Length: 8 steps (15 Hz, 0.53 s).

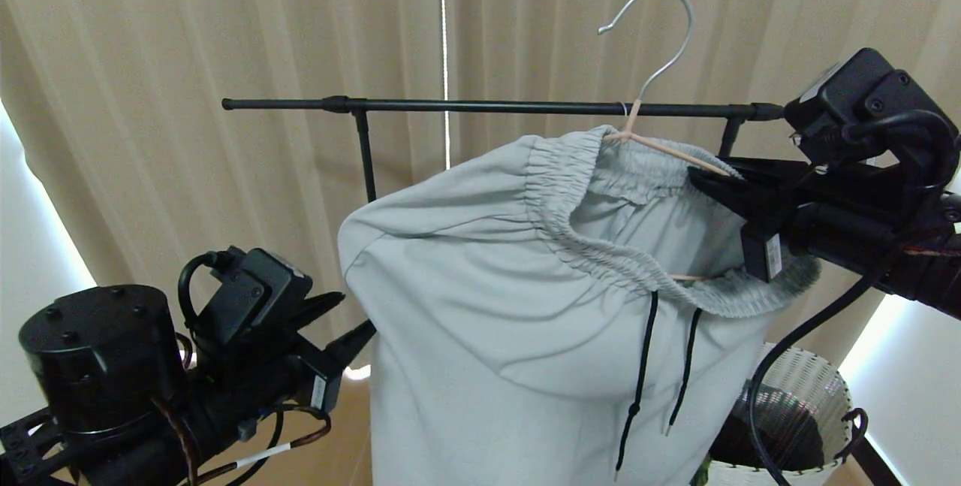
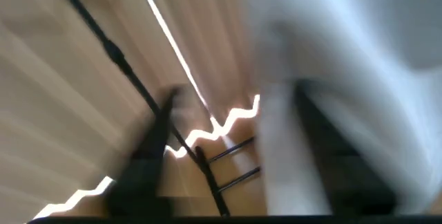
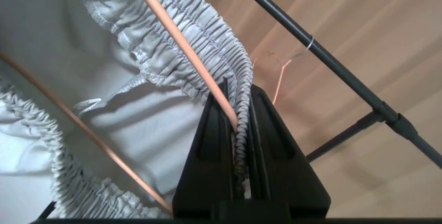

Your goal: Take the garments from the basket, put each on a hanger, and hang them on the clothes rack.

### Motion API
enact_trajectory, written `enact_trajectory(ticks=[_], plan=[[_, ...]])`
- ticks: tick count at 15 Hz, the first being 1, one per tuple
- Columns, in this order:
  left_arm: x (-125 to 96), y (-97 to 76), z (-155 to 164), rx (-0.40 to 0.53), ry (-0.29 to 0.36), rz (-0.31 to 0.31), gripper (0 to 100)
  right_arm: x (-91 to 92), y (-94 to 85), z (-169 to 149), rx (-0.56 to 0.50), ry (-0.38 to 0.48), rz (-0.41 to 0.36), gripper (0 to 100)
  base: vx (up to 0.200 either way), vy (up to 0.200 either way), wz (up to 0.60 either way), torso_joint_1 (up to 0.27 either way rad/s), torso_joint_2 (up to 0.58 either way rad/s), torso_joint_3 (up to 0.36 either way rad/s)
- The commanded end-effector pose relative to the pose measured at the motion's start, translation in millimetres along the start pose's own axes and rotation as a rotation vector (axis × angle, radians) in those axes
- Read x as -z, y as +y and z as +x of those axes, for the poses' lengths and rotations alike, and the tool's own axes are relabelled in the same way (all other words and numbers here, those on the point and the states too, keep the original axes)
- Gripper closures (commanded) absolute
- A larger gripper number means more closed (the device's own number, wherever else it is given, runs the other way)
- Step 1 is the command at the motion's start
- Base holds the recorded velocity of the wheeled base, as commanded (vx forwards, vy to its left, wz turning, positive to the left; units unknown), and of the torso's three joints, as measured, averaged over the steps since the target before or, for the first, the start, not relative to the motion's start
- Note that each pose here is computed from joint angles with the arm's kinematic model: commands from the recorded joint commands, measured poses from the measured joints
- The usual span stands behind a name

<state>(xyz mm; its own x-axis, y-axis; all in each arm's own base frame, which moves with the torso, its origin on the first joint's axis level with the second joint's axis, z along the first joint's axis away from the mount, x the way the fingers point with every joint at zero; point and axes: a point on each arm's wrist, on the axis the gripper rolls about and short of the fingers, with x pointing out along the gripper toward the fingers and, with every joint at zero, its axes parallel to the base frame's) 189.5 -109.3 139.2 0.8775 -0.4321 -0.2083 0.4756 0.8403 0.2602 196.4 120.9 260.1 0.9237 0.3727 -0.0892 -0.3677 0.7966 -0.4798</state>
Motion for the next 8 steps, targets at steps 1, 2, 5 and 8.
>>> enact_trajectory(ticks=[1, 2, 5, 8], plan=[[0, -0.5, -1, 0.002, -0.004, 0.001, 100, -0.1, 0.2, 0, -0.001, -0.001, -0.001, 100, 0.000, 0.000, 0.00, 0.000, 0.00, 0.000], [0, -0.7, 0, 0.002, -0.002, 0.000, 100, 0.3, 0.4, 0, -0.001, 0.001, -0.001, 100, 0.000, 0.000, 0.00, 0.000, 0.00, 0.000], [3, 2.9, 0, -0.019, 0.011, -0.008, 100, -0.5, 0.0, 0, 0.002, -0.001, 0.000, 100, 0.000, 0.000, 0.00, 0.000, 0.00, 0.000], [14, 28.2, -4, -0.135, 0.063, 0.017, 100, -1.6, -1.2, 0, 0.006, -0.006, 0.000, 100, 0.000, 0.000, 0.00, 0.000, 0.00, 0.000]])
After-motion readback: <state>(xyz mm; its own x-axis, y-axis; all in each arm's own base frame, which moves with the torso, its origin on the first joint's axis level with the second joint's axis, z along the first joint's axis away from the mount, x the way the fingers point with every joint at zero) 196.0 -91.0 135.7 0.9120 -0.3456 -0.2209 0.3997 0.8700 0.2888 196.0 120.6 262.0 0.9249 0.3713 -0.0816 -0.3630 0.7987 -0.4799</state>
